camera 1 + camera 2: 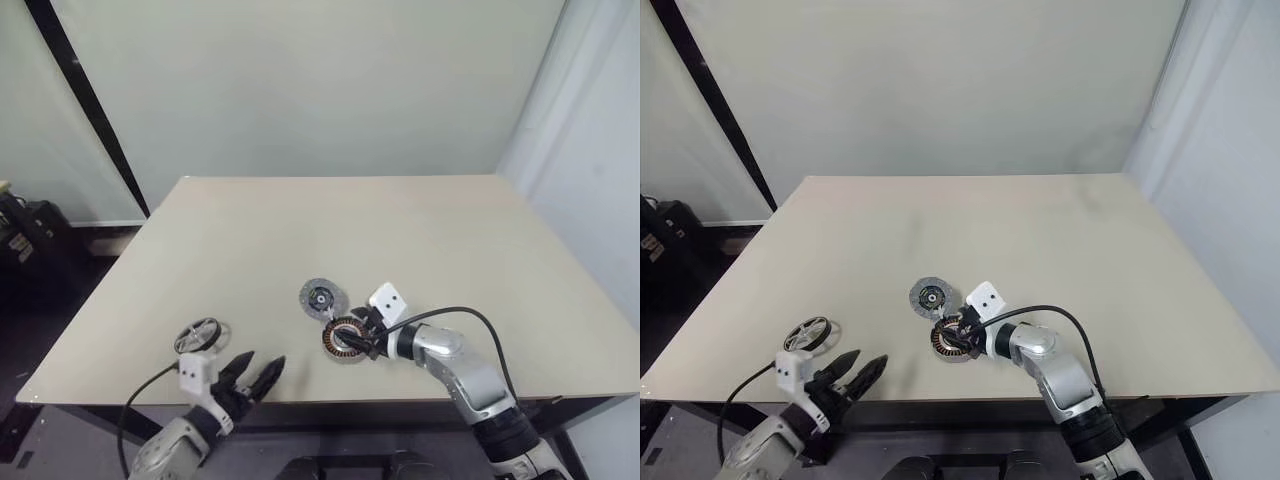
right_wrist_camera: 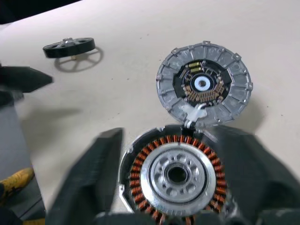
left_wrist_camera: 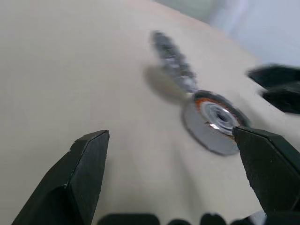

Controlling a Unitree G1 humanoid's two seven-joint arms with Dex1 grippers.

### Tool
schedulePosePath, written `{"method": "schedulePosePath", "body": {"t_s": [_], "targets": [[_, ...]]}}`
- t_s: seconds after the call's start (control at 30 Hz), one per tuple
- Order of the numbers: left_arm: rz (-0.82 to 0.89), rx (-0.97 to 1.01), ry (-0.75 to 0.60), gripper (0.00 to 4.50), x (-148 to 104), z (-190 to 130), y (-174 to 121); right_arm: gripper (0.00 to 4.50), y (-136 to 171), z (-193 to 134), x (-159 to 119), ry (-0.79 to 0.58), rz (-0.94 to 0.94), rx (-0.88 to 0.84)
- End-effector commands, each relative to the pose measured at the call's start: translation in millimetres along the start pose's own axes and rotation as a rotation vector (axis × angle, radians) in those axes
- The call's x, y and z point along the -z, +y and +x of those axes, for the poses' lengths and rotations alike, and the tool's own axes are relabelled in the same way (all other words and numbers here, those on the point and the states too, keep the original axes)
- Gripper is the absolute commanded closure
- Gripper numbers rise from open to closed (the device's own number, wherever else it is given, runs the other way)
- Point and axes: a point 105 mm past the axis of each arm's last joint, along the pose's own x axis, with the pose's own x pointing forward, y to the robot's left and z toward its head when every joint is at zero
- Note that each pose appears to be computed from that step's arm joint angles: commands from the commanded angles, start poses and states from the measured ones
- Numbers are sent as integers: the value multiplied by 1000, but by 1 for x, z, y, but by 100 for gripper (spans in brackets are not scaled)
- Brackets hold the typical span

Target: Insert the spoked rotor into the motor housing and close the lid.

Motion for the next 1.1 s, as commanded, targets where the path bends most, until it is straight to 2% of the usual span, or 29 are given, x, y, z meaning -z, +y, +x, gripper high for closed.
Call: {"method": "schedulePosePath", "body": {"t_s": [0.03, 0.23, 0.47, 0.73, 1.1], "targets": [[-92, -54, -84, 0, -15, -7, 4, 2, 1, -11, -22, -98, -44, -22], [-254, -152, -166, 0, -20, -14, 20, 2, 3, -21, -16, -109, -64, -53], [-411, -231, -268, 0, -36, -12, 36, 2, -1, -26, -10, -107, -74, -21], [-548, -375, -362, 0, -46, -10, 68, 2, -7, -31, -10, -111, -74, 23], [-576, -480, -407, 0, -50, -2, 90, 2, -13, -38, -10, -111, -75, 67]]}}
